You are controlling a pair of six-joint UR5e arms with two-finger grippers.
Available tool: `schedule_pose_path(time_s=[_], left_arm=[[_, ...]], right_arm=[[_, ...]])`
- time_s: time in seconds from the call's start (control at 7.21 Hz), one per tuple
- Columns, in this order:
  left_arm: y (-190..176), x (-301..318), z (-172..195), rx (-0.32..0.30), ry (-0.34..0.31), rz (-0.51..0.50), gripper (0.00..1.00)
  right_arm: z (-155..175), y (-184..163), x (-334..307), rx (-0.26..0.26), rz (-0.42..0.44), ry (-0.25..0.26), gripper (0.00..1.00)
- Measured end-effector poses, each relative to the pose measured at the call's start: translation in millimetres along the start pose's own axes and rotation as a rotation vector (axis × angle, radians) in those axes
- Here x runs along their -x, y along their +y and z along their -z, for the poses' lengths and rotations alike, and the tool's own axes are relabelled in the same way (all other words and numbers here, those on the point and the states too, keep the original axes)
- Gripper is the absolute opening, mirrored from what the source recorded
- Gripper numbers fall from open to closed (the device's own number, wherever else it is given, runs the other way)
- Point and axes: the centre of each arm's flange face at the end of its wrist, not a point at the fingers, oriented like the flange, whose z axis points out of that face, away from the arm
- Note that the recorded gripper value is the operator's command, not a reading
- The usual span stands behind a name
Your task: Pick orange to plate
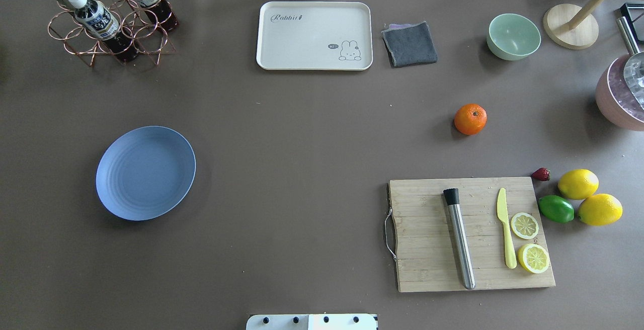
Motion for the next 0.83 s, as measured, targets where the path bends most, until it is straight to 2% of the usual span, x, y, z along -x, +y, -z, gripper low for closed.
schedule_pose_path(time_s=[0.42, 0.55, 0.83], left_arm=[[-12, -9, 9, -0.089, 0.003, -0.097, 0.98], [-12, -12, 10, -0.112, 0.009, -0.124, 0.98], [-16, -31, 14, -0.171, 0.075, -0.194, 0.98]], right_arm=[[1, -2, 1, -0.01, 0.009, 0.002, 1.0], [4, -4, 3, -0.043, 0.034, 0.003, 1.0], [13, -12, 12, -0.142, 0.104, -0.006, 1.0]])
